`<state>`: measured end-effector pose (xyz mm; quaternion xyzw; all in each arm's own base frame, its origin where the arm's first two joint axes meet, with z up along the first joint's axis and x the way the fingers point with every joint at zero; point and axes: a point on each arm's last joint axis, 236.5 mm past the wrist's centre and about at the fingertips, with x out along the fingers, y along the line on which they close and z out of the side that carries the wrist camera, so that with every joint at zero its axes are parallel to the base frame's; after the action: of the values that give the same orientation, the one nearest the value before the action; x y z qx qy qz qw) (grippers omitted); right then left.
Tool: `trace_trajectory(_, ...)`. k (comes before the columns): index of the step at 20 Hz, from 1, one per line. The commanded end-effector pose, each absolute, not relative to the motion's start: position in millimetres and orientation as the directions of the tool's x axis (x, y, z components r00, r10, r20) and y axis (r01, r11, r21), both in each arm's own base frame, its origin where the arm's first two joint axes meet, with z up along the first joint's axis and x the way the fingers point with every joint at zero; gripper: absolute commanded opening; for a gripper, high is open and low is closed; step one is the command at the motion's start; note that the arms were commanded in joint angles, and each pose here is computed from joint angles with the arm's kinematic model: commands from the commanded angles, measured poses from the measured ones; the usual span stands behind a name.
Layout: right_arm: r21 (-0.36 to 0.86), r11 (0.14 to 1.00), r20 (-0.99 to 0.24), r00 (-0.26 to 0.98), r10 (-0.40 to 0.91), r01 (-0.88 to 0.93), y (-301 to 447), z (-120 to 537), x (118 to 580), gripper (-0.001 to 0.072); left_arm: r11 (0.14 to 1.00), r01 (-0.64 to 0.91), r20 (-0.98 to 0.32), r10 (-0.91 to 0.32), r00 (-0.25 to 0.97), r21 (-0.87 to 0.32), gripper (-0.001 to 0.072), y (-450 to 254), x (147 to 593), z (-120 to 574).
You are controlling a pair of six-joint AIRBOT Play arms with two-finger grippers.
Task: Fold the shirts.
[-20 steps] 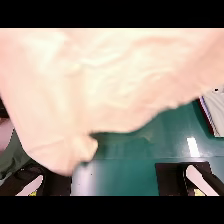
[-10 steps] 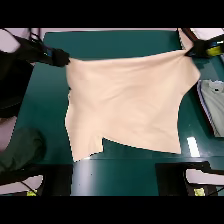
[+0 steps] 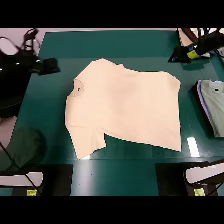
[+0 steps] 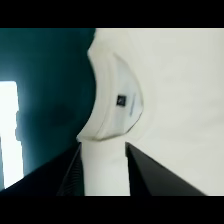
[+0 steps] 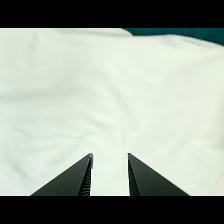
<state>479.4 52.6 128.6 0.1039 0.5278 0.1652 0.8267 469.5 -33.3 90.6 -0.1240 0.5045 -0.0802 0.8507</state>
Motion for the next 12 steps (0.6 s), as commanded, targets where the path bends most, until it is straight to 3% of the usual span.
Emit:
trace_trajectory(1, 0.435, 0.884, -0.829, 0.308, 0.467, -0.17, 67, 121, 439, 0.0267, 0.933, -0.087, -0.903, -0.31, 0.298, -0.349, 0.0333, -5, 407, 49)
trace_trajectory(7, 0.437, 0.88, -0.809, 0.346, 0.475, -0.187, 93, 113, 396, 0.0268, 0.883, -0.201, -0.904, -0.399, 0.153, -0.424, 0.0334, -40, 297, -49)
trace_trajectory(12, 0.426, 0.88, -0.787, 0.394, 0.475, -0.21, 102, 121, 383, 0.0267, 0.78, -0.317, -0.842, -0.501, 0.199, -0.539, 0.0334, -70, 280, -88)
